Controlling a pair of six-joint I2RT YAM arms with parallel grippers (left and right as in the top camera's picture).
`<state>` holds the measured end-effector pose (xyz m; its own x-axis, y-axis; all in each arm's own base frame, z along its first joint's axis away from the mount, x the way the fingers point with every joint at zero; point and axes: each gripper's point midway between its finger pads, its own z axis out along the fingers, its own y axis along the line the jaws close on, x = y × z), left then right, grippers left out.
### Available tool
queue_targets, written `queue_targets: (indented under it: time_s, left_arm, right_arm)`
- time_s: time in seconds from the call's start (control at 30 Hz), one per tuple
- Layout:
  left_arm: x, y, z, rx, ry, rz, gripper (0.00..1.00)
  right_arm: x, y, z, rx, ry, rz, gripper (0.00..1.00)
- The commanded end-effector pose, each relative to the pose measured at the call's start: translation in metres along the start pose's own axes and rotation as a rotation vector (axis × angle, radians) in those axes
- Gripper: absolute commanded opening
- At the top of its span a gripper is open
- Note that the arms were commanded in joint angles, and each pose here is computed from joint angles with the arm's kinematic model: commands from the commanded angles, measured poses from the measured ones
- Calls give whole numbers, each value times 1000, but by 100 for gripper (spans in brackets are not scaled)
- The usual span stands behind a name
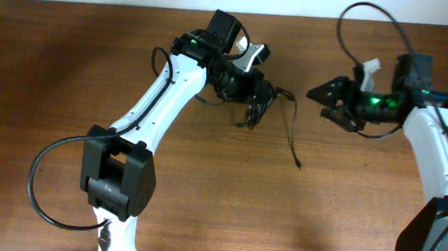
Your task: Untangle cables
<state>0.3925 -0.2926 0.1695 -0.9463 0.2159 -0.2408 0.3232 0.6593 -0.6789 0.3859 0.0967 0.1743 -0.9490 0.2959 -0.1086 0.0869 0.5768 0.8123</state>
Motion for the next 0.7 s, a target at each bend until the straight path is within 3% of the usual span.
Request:
queue_targets:
  time_s: [0.0, 0.1, 0.17, 0.37, 0.53, 0.67]
  left_arm:
    - [-11, -8, -12, -6, -62, -281, 0]
    - [-12, -9, -12, 11, -64, -634, 0]
    - [-10, -17, -12, 57, -31, -775, 0]
    - [0, -50, -16, 213, 114, -903, 0]
    - [-10, -37, -26, 216, 79, -973, 0]
    - [-22, -26, -37, 236, 39, -1007, 0]
  right_arm:
    - [7, 16, 4, 16, 8, -127, 81]
    - [14, 23, 13, 9, 35, -208, 79]
    - [22, 30, 21, 1, 60, -293, 79]
    - [25, 44, 39, 8, 61, -433, 77]
    - [32, 53, 48, -6, 78, -468, 70]
    - [38, 57, 52, -12, 95, -478, 69]
